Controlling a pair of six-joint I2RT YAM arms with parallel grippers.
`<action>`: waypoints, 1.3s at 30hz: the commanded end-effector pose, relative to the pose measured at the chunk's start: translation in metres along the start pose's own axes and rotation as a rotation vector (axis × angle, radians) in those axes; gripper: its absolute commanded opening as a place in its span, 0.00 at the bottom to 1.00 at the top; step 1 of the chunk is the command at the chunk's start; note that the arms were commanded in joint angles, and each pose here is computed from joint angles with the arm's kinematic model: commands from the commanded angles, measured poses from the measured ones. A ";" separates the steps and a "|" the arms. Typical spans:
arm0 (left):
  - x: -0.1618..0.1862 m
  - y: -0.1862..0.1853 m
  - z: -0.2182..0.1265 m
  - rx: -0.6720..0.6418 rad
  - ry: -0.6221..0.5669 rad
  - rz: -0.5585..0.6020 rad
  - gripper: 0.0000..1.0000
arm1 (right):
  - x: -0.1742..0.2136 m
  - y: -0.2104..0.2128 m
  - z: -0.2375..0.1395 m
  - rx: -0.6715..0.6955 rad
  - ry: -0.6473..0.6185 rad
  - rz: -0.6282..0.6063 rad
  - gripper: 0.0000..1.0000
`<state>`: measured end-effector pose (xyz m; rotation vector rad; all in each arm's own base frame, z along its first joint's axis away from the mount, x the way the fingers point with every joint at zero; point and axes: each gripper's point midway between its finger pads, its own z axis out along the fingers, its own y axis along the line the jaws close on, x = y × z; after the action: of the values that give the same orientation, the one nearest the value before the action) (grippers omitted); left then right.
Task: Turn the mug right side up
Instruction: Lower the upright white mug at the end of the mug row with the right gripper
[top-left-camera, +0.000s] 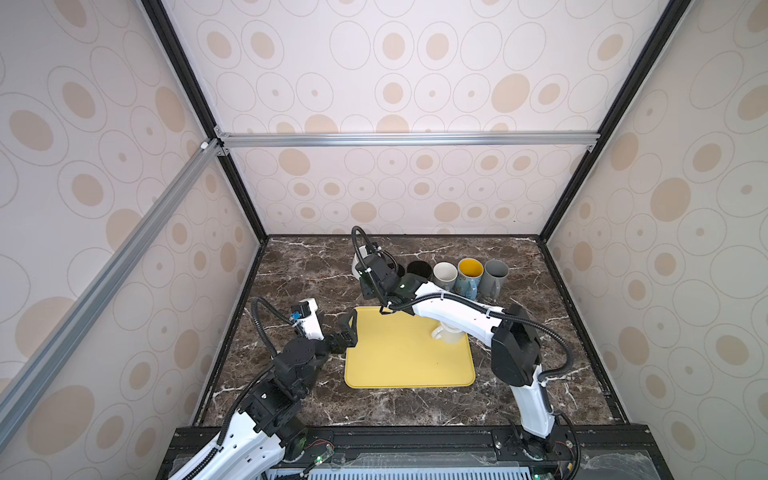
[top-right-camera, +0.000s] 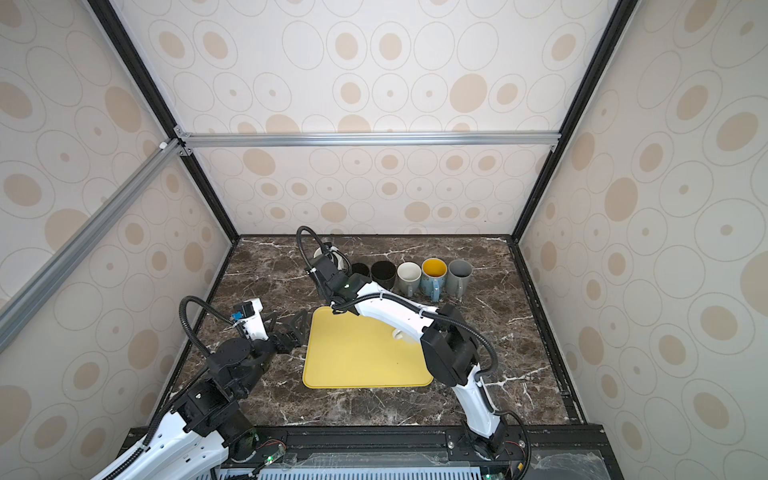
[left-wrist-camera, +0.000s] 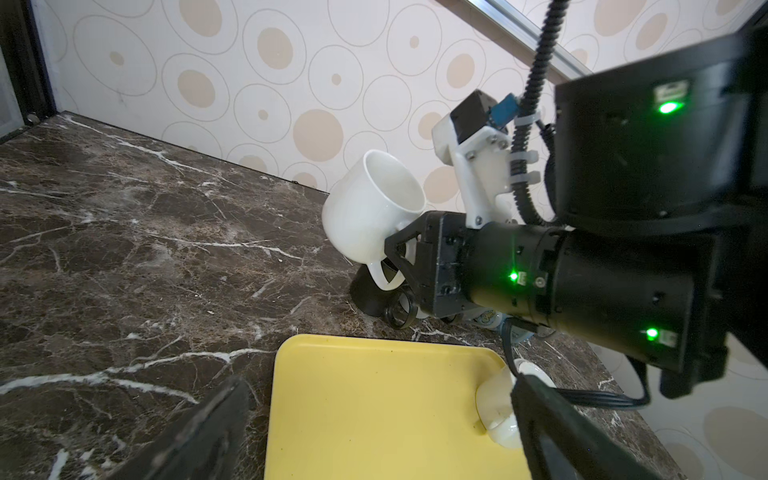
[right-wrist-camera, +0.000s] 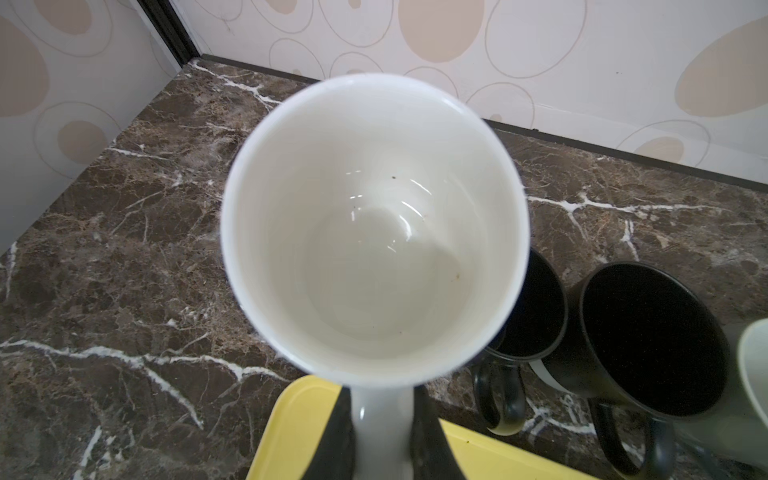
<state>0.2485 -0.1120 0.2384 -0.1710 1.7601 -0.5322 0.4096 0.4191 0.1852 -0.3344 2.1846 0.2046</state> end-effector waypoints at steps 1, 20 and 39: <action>-0.004 0.002 -0.002 -0.010 -0.016 0.021 1.00 | -0.035 0.008 -0.008 -0.003 -0.097 0.069 0.00; -0.002 0.006 -0.006 -0.010 -0.015 0.029 1.00 | 0.001 0.016 0.048 0.077 0.003 0.032 0.00; 0.000 0.005 -0.007 -0.004 -0.009 0.029 1.00 | 0.032 0.002 0.080 0.114 0.077 0.063 0.00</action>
<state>0.2433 -0.1079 0.2404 -0.1606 1.7438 -0.5304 0.4399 0.4309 0.0922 -0.2880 2.3330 0.0612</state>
